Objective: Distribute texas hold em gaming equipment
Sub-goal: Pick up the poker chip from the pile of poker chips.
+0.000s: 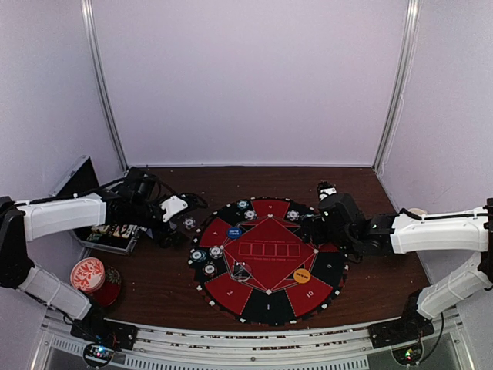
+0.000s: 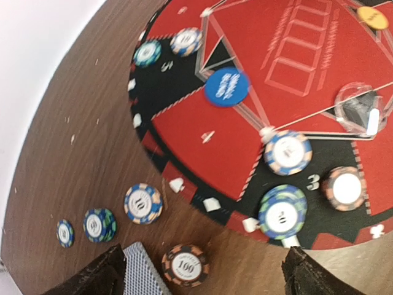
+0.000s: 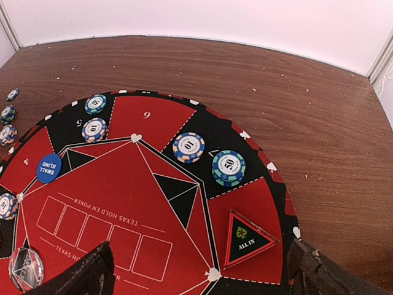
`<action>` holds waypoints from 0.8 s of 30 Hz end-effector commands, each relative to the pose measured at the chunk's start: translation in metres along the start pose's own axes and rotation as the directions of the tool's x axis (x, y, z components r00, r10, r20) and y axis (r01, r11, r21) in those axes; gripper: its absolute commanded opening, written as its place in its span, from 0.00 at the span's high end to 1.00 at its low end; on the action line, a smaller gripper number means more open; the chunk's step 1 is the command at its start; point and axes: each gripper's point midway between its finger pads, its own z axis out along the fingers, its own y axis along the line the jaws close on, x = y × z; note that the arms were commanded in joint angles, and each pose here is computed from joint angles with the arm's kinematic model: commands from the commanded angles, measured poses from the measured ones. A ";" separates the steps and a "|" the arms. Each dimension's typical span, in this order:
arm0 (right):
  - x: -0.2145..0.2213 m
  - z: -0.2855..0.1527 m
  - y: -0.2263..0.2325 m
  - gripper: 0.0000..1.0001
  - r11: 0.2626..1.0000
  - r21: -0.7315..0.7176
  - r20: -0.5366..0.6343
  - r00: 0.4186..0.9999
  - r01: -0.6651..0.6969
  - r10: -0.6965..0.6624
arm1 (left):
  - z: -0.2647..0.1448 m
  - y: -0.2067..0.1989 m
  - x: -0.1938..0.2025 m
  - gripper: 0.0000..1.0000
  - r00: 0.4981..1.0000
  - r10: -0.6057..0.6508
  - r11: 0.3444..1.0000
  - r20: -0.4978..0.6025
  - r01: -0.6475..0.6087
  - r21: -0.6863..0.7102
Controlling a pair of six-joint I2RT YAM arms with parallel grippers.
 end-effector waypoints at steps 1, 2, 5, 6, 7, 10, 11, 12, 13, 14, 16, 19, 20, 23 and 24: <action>-0.008 -0.005 0.002 0.00 1.000 -0.009 0.021 1.000 -0.004 0.004 | 0.014 0.022 0.022 0.09 0.992 -0.095 0.995 -0.082 0.093 -0.030; -0.008 -0.005 0.002 0.00 1.000 -0.009 0.020 1.000 -0.004 0.004 | 0.019 0.023 0.028 0.08 0.989 -0.102 0.995 -0.105 0.100 -0.029; -0.008 -0.005 0.003 0.00 1.000 -0.010 0.020 1.000 -0.003 0.004 | 0.029 0.029 0.040 0.09 0.981 -0.123 0.992 -0.149 0.118 -0.045; -0.008 -0.005 0.003 0.00 1.000 -0.012 0.020 1.000 -0.002 0.002 | 0.031 0.031 0.043 0.09 0.979 -0.130 0.991 -0.156 0.124 -0.050; -0.007 -0.005 0.003 0.00 1.000 -0.012 0.019 1.000 -0.001 0.002 | 0.032 0.032 0.046 0.09 0.977 -0.137 0.990 -0.165 0.130 -0.054; -0.007 -0.005 0.003 0.00 1.000 -0.011 0.019 1.000 -0.002 0.002 | 0.035 0.040 0.054 0.10 0.970 -0.163 0.985 -0.183 0.151 -0.078; -0.007 -0.005 0.003 0.00 1.000 -0.011 0.018 1.000 -0.002 0.002 | 0.035 0.042 0.056 0.11 0.968 -0.171 0.984 -0.186 0.158 -0.083; -0.007 -0.005 0.004 0.00 1.000 -0.013 0.019 1.000 -0.002 0.003 | 0.036 0.044 0.058 0.12 0.965 -0.178 0.982 -0.192 0.164 -0.089; -0.007 -0.005 0.004 0.00 1.000 -0.012 0.019 1.000 -0.001 0.002 | 0.037 0.045 0.061 0.13 0.962 -0.184 0.981 -0.201 0.168 -0.093; -0.007 -0.005 0.004 0.00 1.000 -0.011 0.018 1.000 -0.001 0.001 | 0.038 0.047 0.064 0.15 0.960 -0.190 0.980 -0.206 0.173 -0.098; -0.007 -0.005 0.004 0.00 1.000 -0.013 0.017 1.000 0.000 0.000 | 0.042 0.047 0.068 0.17 0.956 -0.197 0.979 -0.216 0.180 -0.096; -0.007 -0.005 0.004 0.00 1.000 -0.013 0.018 1.000 0.000 0.000 | 0.045 0.046 0.071 0.21 0.955 -0.199 0.979 -0.222 0.185 -0.081; -0.007 -0.005 0.004 0.00 1.000 -0.011 0.018 1.000 0.000 0.000 | 0.047 0.046 0.072 0.22 0.954 -0.197 0.980 -0.225 0.185 -0.077; -0.007 -0.005 0.005 0.00 1.000 -0.013 0.017 1.000 0.002 -0.002 | 0.050 0.044 0.074 0.27 0.953 -0.197 0.980 -0.231 0.187 -0.063; -0.006 -0.005 0.004 0.00 1.000 -0.012 0.016 1.000 0.003 -0.003 | 0.050 0.043 0.074 0.28 0.953 -0.198 0.980 -0.231 0.189 -0.060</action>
